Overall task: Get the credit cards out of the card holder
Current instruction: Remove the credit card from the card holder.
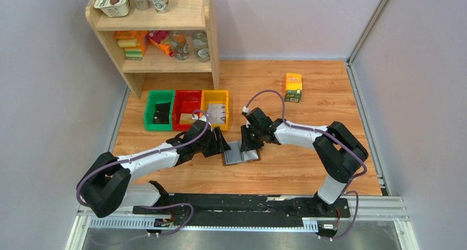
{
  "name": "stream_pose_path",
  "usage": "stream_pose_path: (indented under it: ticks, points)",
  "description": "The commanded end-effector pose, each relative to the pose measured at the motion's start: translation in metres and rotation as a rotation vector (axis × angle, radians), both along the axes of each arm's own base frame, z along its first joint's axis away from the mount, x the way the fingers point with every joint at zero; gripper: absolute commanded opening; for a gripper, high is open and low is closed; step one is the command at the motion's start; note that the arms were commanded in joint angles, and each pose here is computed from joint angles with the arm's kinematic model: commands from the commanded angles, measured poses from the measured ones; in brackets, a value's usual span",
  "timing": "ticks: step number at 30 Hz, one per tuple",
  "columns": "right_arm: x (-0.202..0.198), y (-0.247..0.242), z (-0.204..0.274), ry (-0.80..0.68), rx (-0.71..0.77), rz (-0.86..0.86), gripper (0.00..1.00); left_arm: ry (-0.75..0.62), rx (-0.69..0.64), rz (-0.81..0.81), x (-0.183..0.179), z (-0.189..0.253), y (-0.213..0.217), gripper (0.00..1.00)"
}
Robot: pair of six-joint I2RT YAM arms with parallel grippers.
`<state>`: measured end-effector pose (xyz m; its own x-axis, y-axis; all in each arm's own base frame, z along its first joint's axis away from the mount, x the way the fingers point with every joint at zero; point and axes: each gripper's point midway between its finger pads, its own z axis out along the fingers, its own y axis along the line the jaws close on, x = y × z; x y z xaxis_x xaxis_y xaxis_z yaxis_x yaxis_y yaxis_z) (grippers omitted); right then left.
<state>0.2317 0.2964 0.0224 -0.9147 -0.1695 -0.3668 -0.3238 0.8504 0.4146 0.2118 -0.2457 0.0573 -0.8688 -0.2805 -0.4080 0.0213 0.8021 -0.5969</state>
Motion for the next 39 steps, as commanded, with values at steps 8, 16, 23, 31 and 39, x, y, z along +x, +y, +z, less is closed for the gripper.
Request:
stream_pose_path:
  ticks: [8, 16, 23, 31, 39]
  points:
    - [-0.009, -0.006, -0.023, 0.037, -0.035, -0.039, 0.27, 0.008, -0.047, 0.02, 0.021, 0.006, -0.025, 0.62]
    - [-0.011, -0.006, -0.026, 0.042, -0.04, -0.037, 0.27, 0.004, -0.075, 0.005, 0.024, 0.012, -0.036, 0.56]
    - [-0.01, -0.007, -0.026, 0.039, -0.039, -0.039, 0.27, -0.002, -0.079, 0.012, 0.023, 0.019, -0.038, 0.56]
    - [-0.011, -0.007, -0.024, 0.038, -0.032, -0.037, 0.27, 0.009, -0.095, -0.003, 0.022, 0.019, -0.045, 0.55]
    - [-0.012, -0.007, -0.022, 0.031, -0.019, -0.034, 0.28, 0.001, -0.096, 0.02, 0.015, 0.023, -0.035, 0.5]
